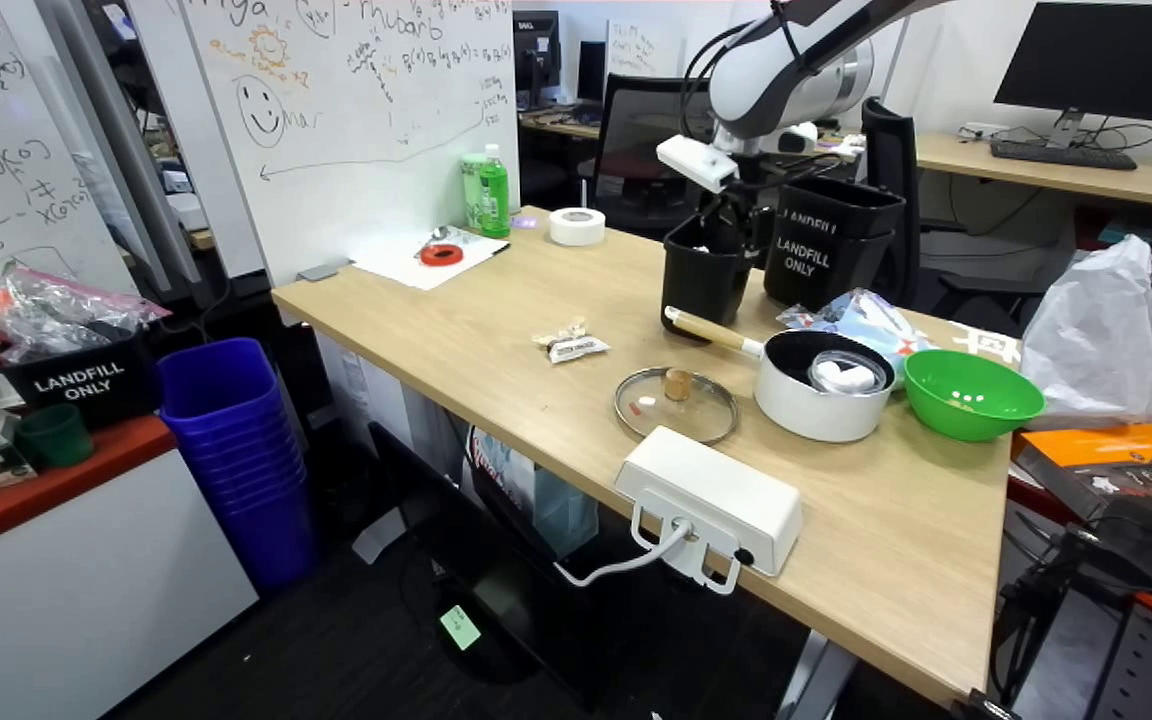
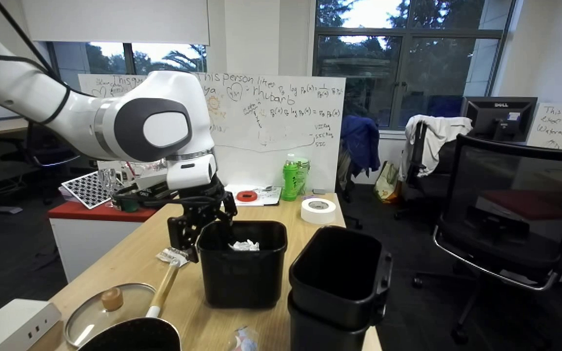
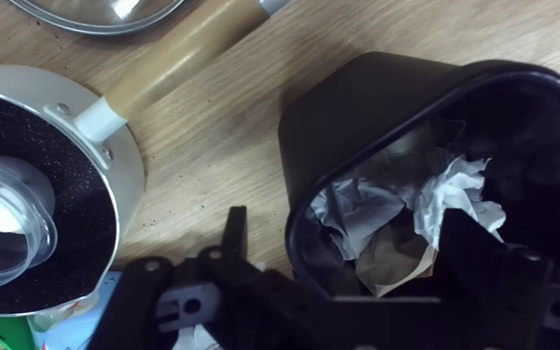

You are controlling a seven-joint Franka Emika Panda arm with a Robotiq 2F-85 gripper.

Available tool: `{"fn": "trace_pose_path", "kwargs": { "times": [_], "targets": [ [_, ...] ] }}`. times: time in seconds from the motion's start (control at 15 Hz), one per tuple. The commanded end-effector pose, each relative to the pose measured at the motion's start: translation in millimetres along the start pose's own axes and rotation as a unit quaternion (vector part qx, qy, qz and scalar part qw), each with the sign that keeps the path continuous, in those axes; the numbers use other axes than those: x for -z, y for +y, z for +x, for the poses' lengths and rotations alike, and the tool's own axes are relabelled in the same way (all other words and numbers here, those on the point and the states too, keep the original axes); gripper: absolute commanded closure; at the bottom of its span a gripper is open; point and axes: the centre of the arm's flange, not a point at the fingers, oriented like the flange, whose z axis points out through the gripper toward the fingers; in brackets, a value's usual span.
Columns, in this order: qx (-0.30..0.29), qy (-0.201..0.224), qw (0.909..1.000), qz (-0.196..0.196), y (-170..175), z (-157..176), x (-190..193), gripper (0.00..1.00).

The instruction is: Stack the lone bin with the rest of the bins

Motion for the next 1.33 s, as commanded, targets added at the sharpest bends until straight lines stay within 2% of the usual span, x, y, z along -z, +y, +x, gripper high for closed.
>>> {"fn": "trace_pose_path", "kwargs": {
  "times": [0.0, 0.73, 0.87, 1.27],
  "targets": [
    [0.000, 0.000, 1.0000, 0.000, -0.2, 0.2, 0.3, 0.00],
    [-0.011, -0.011, 0.9997, -0.021, 6.2, -2.9, -26.2, 0.00],
    [-0.016, -0.018, 0.9995, -0.019, 6.4, -2.6, -26.4, 0.26],
    [-0.021, -0.024, 0.9994, -0.011, 5.6, 0.0, -18.0, 0.69]
  ]
}}
